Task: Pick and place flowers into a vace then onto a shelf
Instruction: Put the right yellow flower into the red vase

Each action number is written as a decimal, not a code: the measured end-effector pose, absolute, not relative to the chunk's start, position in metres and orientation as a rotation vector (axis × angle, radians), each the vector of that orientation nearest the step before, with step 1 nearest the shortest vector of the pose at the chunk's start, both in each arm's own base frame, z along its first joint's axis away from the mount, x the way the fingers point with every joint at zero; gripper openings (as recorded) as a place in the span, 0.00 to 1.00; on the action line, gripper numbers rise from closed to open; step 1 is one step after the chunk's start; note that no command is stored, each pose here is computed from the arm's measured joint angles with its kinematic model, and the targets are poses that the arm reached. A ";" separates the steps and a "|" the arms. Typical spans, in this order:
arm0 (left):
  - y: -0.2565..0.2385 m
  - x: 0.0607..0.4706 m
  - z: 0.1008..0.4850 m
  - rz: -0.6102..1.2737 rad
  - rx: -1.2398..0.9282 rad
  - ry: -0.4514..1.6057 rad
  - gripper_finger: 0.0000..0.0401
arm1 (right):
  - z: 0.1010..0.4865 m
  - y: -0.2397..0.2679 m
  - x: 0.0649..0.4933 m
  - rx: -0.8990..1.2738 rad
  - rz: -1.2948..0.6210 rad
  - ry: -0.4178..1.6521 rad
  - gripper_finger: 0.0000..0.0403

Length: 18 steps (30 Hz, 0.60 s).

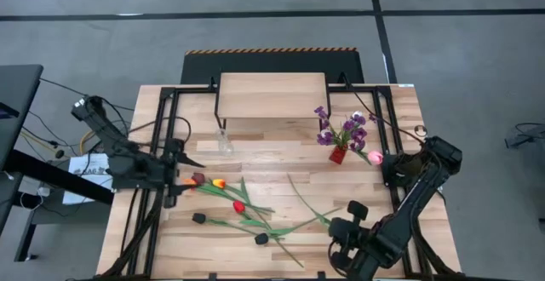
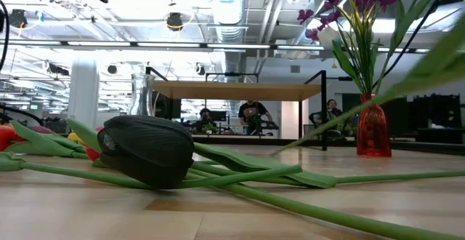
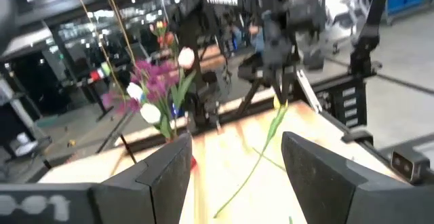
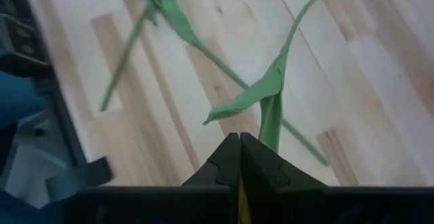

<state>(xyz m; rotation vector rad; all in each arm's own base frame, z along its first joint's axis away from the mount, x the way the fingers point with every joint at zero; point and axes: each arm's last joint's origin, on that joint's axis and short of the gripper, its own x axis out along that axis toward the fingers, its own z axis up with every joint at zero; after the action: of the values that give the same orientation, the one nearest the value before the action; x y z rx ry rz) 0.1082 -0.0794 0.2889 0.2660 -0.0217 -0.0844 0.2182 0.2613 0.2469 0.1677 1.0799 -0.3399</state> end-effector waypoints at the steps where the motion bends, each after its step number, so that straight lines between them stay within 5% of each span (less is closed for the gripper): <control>1: -0.082 0.113 0.286 -0.078 0.268 -0.005 0.55 | 0.251 0.262 0.220 0.152 -0.321 1.078 0.00; 18: -0.118 0.200 0.238 -0.072 0.233 0.062 0.55 | 0.302 0.260 0.232 -0.039 -0.161 1.038 0.00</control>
<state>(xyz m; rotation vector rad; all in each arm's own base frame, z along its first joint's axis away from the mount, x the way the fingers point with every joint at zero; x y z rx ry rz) 0.1997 -0.1180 0.2384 0.2326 0.0625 -0.0724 0.2322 0.2596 0.3019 -0.0389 1.0380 -0.1610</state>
